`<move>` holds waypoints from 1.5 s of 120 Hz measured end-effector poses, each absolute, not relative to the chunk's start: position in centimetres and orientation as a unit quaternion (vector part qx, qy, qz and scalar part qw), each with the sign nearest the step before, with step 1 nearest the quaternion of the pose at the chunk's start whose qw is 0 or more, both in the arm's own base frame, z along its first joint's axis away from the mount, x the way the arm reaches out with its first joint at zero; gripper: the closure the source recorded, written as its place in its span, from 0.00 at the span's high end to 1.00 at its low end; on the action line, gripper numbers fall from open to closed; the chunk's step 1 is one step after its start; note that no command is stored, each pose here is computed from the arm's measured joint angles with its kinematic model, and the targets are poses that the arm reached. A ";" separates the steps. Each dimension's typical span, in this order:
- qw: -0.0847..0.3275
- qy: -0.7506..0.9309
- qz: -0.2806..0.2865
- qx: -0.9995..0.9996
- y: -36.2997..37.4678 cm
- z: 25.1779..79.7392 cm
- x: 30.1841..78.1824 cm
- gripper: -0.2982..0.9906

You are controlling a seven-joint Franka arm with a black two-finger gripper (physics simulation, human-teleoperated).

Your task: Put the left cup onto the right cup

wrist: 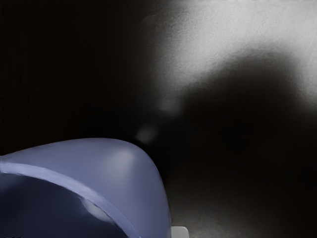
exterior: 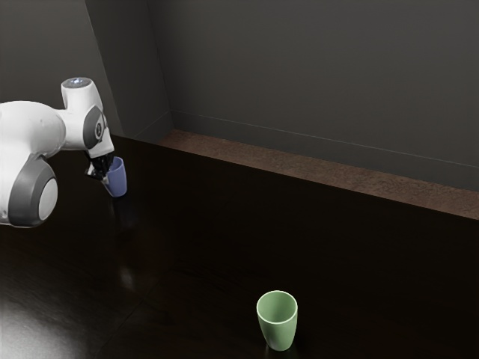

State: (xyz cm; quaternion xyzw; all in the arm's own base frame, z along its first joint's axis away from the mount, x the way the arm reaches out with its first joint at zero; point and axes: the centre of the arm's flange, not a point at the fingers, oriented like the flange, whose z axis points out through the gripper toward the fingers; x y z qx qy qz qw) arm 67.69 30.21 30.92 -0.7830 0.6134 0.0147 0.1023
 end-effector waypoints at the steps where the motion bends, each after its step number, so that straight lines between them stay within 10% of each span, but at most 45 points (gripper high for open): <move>1: 0.102 0.614 0.015 -0.783 30.2 30.9 67.7 0.17; 180: 0.084 0.659 0.072 -0.744 3.8 44.6 64.3 0.16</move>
